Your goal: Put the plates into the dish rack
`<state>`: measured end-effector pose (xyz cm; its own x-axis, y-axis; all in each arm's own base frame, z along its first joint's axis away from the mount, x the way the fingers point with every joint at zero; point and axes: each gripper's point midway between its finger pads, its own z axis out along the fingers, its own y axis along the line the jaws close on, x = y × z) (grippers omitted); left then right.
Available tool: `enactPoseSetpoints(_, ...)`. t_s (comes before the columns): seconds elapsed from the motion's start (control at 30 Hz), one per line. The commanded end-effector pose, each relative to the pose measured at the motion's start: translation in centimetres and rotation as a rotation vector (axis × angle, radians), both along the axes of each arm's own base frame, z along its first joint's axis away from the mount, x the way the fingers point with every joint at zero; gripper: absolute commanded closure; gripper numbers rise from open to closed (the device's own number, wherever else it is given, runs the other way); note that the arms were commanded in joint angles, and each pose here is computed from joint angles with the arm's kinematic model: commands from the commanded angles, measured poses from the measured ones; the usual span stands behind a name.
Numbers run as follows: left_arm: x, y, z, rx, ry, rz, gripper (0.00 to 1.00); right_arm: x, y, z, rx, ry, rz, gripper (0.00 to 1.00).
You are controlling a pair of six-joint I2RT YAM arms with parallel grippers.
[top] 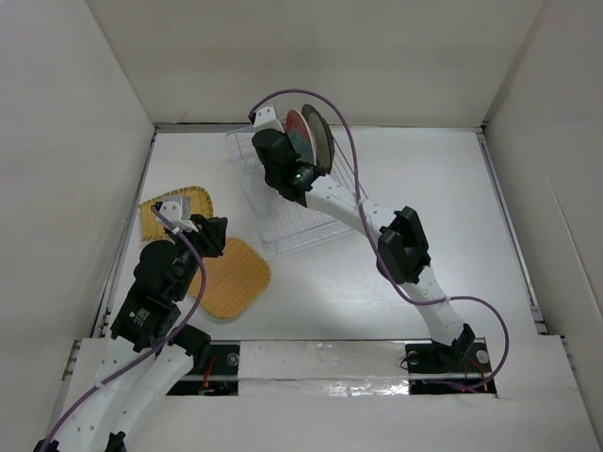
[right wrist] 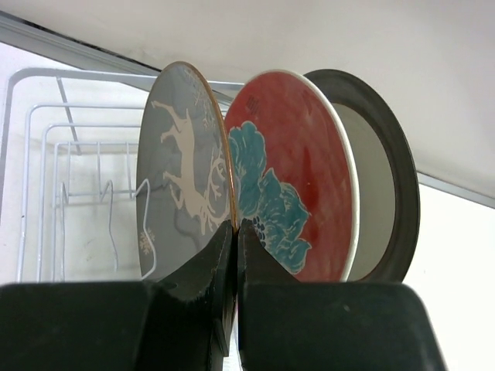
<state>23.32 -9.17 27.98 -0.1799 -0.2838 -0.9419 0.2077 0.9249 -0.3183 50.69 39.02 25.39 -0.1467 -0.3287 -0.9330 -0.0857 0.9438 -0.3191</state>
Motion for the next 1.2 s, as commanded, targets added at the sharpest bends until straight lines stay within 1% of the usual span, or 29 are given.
enactPoseSetpoints(0.0,0.2,0.1,1.2,-0.019,-0.036,0.004,0.82,0.0,-0.3,7.9,0.179,-0.145,-0.001,1.0)
enactPoseSetpoints(0.03,0.3,0.1,1.3,-0.019,-0.036,0.004,0.82,-0.1,-0.4,7.1,0.183,-0.13,-0.001,1.0)
enactPoseSetpoints(0.07,0.3,0.0,1.1,-0.018,-0.032,0.002,0.82,-0.3,-0.2,5.1,0.189,-0.093,0.001,0.84)
enactPoseSetpoints(0.1,0.3,0.0,1.1,-0.018,-0.032,0.001,0.82,-0.5,0.0,4.1,0.191,-0.066,0.016,0.74)
enactPoseSetpoints(0.17,0.4,-0.2,1.0,-0.016,-0.027,-0.004,0.82,-1.2,0.1,3.3,0.226,-0.031,0.034,0.59)
enactPoseSetpoints(0.23,0.5,-0.2,1.1,-0.016,-0.026,-0.007,0.82,-1.0,-0.3,3.6,0.277,-0.006,0.063,0.52)
enactPoseSetpoints(0.27,0.5,-0.3,1.0,-0.015,-0.023,-0.008,0.82,-1.5,-0.5,5.0,0.307,-0.009,0.079,0.47)
enactPoseSetpoints(0.3,0.4,-0.2,1.0,-0.014,-0.023,-0.007,0.82,-2.0,-0.4,5.1,0.33,0.011,0.096,0.37)
enactPoseSetpoints(0.33,0.4,-0.2,1.0,-0.015,-0.024,-0.007,0.82,-2.1,-1.0,5.6,0.345,0.015,0.096,0.33)
enactPoseSetpoints(0.37,0.3,-0.1,1.2,-0.019,-0.033,-0.004,0.82,-2.6,-1.3,6.3,0.363,0.015,0.108,0.29)
enactPoseSetpoints(0.4,0.3,-0.1,1.3,-0.021,-0.035,-0.004,0.82,-4.4,-1.3,7.3,0.396,0.017,0.15,0.23)
enactPoseSetpoints(0.47,0.1,-0.1,1.5,-0.023,-0.045,-0.008,0.82,-6.7,-1.3,8.3,0.436,0.018,0.197,0.21)
enactPoseSetpoints(0.5,0.1,-0.1,1.6,-0.026,-0.05,-0.01,0.82,-8.7,-2.0,11.6,0.513,-0.025,0.23,0.21)
enactPoseSetpoints(0.53,0.0,-0.1,1.7,-0.027,-0.052,-0.013,0.82,-10.1,-2.2,8.5,0.494,0.029,0.237,0.23)
enactPoseSetpoints(0.57,-0.1,-0.1,1.9,-0.03,-0.058,-0.015,0.82,-11.5,-2.1,8.3,0.536,0.038,0.263,0.36)
enactPoseSetpoints(0.6,-0.2,-0.2,1.9,-0.031,-0.059,-0.019,0.82,-13.3,-1.2,8.2,0.64,0.058,0.301,0.84)
enactPoseSetpoints(0.63,-0.2,-0.1,2.0,-0.032,-0.062,-0.019,0.82,-15.5,-1.3,9.1,0.709,0.079,0.363,1.0)
enactPoseSetpoints(0.67,-0.5,-0.1,2.3,-0.037,-0.073,-0.021,0.82,-17.1,-1.3,4.3,0.704,0.173,0.368,1.0)
enactPoseSetpoints(0.7,-0.6,0.0,2.4,-0.041,-0.08,-0.022,0.82,-19.3,0.2,3.4,0.803,0.236,0.421,1.0)
enactPoseSetpoints(0.73,-0.7,0.0,2.5,-0.043,-0.085,-0.024,0.82,-20.7,0.3,2.6,0.838,0.262,0.435,1.0)
enactPoseSetpoints(0.77,-1.0,0.0,2.8,-0.051,-0.097,-0.028,0.82,-22.1,-0.1,-1.2,0.827,0.32,0.407,1.0)
enactPoseSetpoints(0.8,-1.1,0.1,2.9,-0.051,-0.102,-0.03,0.82,-23.0,0.2,-1.9,0.903,0.341,0.391,1.0)
enactPoseSetpoints(0.83,-1.2,0.1,3.1,-0.056,-0.108,-0.031,0.82,-24.7,0.9,-3.0,0.924,0.368,0.396,1.0)
enactPoseSetpoints(0.87,-1.3,0.1,3.1,-0.058,-0.112,-0.035,0.82,-25.6,1.1,-3.9,0.953,0.393,0.394,0.94)
enactPoseSetpoints(0.9,-1.4,0.0,3.2,-0.059,-0.114,-0.038,0.82,-26.3,1.4,-5.3,1.016,0.418,0.384,0.74)
enactPoseSetpoints(0.97,-1.6,0.0,3.4,-0.063,-0.122,-0.044,0.82,-27.1,2.4,-7.9,1.049,0.493,0.371,0.58)
enactPoseSetpoints(1.0,-1.8,0.0,3.3,-0.064,-0.123,-0.047,0.82,-27.8,3.3,-8.4,1.096,0.523,0.379,0.48)
enactPoseSetpoints(1.07,-2.2,0.2,3.7,-0.073,-0.14,-0.048,0.82,-28.4,4.2,-9.8,1.117,0.565,0.368,0.43)
enactPoseSetpoints(1.17,-2.5,0.5,4.1,-0.081,-0.156,-0.039,0.82,-28.9,5.3,-13.1,1.151,0.638,0.326,0.42)
